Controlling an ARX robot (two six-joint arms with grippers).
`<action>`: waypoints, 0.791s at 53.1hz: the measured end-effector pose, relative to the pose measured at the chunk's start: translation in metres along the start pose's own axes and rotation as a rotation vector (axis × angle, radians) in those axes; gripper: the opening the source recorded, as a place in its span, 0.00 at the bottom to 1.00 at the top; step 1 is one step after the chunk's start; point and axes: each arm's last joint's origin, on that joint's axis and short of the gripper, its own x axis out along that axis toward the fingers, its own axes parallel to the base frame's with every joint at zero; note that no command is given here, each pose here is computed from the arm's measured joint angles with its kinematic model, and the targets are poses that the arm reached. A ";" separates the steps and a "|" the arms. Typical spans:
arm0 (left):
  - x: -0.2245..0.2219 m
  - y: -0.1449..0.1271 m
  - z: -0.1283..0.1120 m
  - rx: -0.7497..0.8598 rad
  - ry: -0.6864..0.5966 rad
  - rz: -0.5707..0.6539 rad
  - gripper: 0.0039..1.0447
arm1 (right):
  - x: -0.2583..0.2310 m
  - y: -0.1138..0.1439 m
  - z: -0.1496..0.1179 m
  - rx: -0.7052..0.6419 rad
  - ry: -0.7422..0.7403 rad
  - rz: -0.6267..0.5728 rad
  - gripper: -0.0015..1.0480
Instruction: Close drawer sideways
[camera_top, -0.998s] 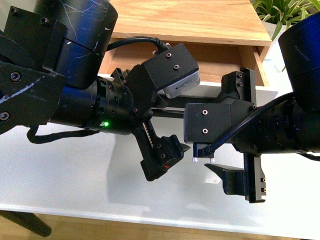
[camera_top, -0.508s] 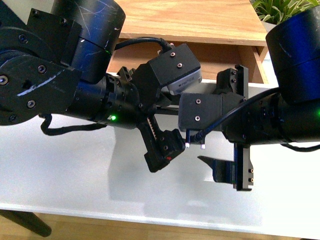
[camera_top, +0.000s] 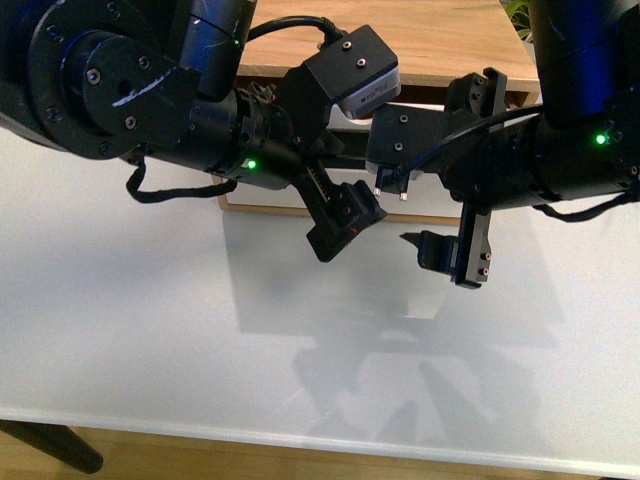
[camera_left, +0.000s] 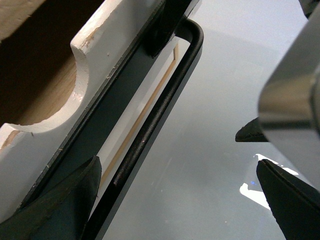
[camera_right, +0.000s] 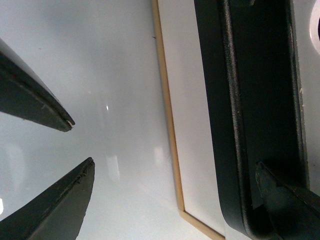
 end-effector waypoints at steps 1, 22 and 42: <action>0.001 0.001 0.000 -0.002 0.001 0.002 0.92 | 0.001 -0.001 0.000 0.000 0.002 -0.002 0.91; 0.020 0.032 0.003 0.006 0.008 0.065 0.92 | 0.020 -0.022 -0.005 0.005 0.014 -0.083 0.91; 0.008 0.027 0.004 -0.057 -0.031 0.139 0.92 | 0.005 -0.019 -0.006 0.032 0.005 -0.115 0.91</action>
